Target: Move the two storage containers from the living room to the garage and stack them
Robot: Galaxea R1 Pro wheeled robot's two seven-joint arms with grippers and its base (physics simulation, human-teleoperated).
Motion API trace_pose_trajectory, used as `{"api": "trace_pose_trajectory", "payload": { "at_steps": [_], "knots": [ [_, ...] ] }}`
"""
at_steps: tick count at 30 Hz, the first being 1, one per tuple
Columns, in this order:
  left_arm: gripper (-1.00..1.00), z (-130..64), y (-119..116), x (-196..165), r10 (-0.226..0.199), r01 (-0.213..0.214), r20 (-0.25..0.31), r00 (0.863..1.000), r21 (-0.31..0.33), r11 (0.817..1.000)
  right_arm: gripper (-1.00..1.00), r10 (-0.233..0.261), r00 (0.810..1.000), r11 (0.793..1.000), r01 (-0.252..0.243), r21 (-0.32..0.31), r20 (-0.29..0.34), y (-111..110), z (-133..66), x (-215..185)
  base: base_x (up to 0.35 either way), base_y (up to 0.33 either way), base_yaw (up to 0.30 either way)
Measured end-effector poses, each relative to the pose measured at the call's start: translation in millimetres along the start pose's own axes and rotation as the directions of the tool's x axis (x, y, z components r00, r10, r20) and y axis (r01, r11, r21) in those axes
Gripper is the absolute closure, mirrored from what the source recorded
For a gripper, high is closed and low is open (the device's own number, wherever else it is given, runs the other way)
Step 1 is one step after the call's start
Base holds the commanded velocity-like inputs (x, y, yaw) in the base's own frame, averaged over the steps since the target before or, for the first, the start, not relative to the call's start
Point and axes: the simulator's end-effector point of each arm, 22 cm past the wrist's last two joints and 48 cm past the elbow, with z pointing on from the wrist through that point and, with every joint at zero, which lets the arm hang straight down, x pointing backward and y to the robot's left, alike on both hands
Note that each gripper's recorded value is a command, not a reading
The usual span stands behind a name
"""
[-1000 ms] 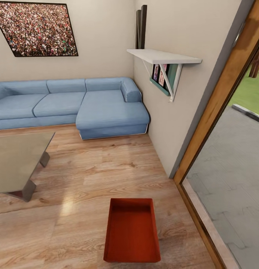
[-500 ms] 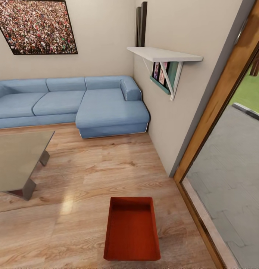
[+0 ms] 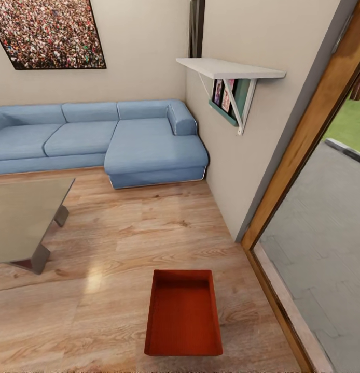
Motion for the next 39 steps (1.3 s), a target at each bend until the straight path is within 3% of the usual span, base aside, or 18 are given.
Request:
{"api": "trace_pose_trajectory", "payload": {
  "at_steps": [39],
  "knots": [
    [-1.00, 10.2, -1, 26, 0.011, -0.011, -0.063, 0.998, -0.005, 1.000, -1.00, -0.009, 0.998, 1.000, 0.009, -0.008, -0.063, -1, 6.2, 27, 0.000, 0.000, 0.000]
  ]
}}
